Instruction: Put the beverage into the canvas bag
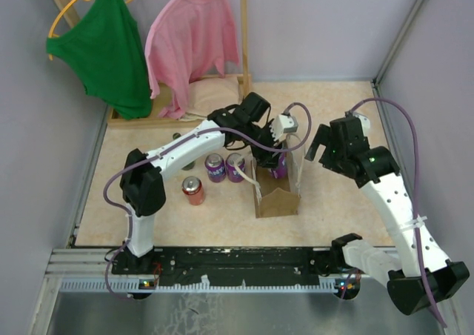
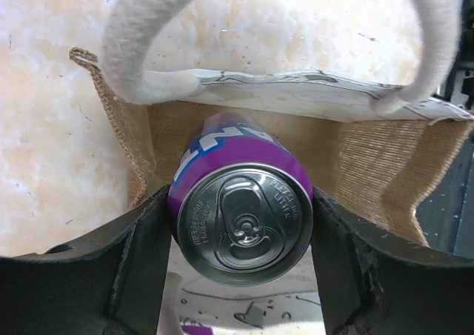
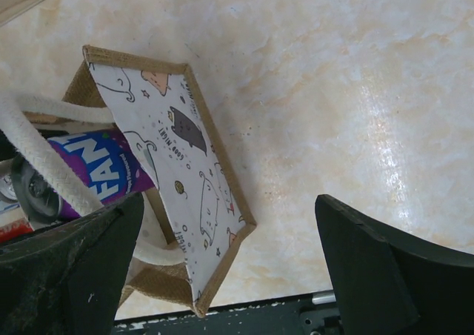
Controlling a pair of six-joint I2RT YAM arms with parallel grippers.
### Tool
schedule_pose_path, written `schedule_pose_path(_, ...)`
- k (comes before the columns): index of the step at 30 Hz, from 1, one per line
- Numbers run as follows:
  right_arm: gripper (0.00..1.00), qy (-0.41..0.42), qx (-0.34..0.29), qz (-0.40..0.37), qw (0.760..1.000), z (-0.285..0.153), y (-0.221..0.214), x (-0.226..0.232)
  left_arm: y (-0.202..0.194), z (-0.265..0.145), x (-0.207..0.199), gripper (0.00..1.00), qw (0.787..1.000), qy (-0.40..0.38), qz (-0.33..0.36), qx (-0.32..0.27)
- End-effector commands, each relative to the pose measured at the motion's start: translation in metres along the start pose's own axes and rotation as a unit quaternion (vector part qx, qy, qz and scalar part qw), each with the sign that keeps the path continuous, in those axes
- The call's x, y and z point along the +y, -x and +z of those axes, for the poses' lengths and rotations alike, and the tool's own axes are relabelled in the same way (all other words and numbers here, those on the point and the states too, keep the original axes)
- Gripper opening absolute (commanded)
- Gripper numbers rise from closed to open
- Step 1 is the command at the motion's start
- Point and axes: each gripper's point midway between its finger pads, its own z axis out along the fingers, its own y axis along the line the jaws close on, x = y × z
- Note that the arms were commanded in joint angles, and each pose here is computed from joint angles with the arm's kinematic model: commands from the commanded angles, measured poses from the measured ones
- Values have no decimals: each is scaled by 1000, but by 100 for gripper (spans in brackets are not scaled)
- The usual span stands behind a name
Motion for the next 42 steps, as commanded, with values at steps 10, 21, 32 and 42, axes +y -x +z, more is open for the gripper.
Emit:
schedule_pose_path(10, 99, 10, -19, 12, 1000, -5, 8, 2, 12, 22, 29, 0, 998, 53, 8, -25)
schedule_pose_path(21, 99, 10, -12, 4, 1000, -1, 10, 6, 6, 37, 38, 0, 997, 71, -15, -24)
schedule_pose_path(32, 99, 10, -6, 2, 1000, 0, 8, 6, -9, 55, 43, 0, 996, 82, -28, -13)
schedule_pose_path(42, 99, 13, -6, 3, 1000, -2, 3, 3, -3, 53, 48, 34, 994, 104, -17, -11)
